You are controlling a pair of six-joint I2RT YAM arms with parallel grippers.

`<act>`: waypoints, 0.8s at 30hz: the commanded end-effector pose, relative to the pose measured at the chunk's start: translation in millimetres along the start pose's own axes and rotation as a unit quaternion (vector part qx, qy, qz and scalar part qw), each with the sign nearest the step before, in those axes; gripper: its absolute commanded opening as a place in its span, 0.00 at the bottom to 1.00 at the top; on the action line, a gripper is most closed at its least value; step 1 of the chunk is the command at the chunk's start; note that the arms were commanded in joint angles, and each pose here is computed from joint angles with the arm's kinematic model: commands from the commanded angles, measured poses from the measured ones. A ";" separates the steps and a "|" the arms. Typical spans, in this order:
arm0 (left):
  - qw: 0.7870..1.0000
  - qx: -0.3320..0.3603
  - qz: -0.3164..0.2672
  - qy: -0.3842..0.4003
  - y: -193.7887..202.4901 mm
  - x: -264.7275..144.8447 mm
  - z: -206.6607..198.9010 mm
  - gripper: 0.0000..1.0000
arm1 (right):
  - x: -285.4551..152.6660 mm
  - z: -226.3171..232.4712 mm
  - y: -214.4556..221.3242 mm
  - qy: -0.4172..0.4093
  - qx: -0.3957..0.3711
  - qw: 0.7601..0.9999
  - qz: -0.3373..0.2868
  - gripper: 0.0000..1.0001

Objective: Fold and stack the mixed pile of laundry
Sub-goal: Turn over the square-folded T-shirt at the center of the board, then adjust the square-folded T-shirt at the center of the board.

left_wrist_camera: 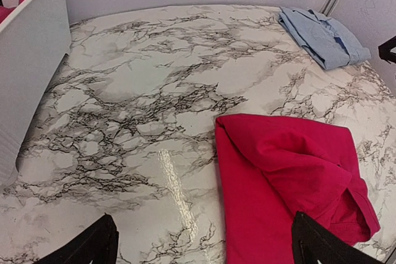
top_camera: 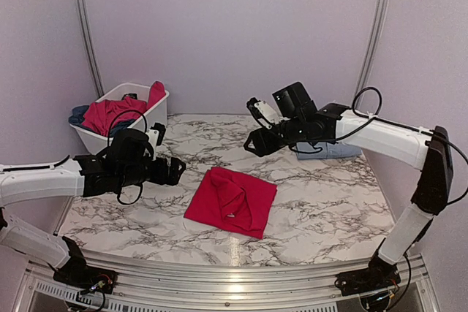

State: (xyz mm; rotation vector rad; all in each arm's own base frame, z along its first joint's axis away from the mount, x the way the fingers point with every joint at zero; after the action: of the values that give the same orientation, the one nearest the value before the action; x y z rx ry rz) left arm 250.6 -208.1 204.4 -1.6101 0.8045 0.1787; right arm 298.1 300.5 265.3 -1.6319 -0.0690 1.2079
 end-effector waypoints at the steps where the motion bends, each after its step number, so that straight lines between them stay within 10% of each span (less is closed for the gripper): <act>1: 1.000 -0.002 -0.009 0.015 -9.9 2.5 -6.1 0.99 | 36.4 10.1 14.5 -0.115 0.063 0.991 0.026 0.57; 10: 1.000 0.001 -0.009 0.013 -6.4 1.7 -3.7 0.99 | 91.4 11.8 53.6 -0.148 0.077 0.980 0.112 0.48; 18: 1.000 0.004 -0.014 0.006 -5.2 -0.8 -0.7 0.99 | 92.2 47.7 41.1 -0.218 0.065 0.968 0.106 0.00; 24: 1.000 0.002 -0.017 -0.002 -4.6 -2.4 2.8 0.99 | 96.2 92.3 29.3 -0.282 0.056 0.953 0.095 0.00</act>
State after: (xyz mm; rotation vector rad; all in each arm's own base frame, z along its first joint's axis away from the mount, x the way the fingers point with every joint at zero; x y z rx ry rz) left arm 251.3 -209.8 202.5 -1.6056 0.8149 0.1748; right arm 278.8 373.1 168.0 -1.2656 -0.0678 1.7117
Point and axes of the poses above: each gripper's point midway between its finger pads, its own x axis out along the fingers, its own z axis along the line the jaws close on, y = z × x, the point moved 7 cm from there along -x, back along the fingers, and after that the axes turned 4 degrees about -x, right-handed, at the moved point
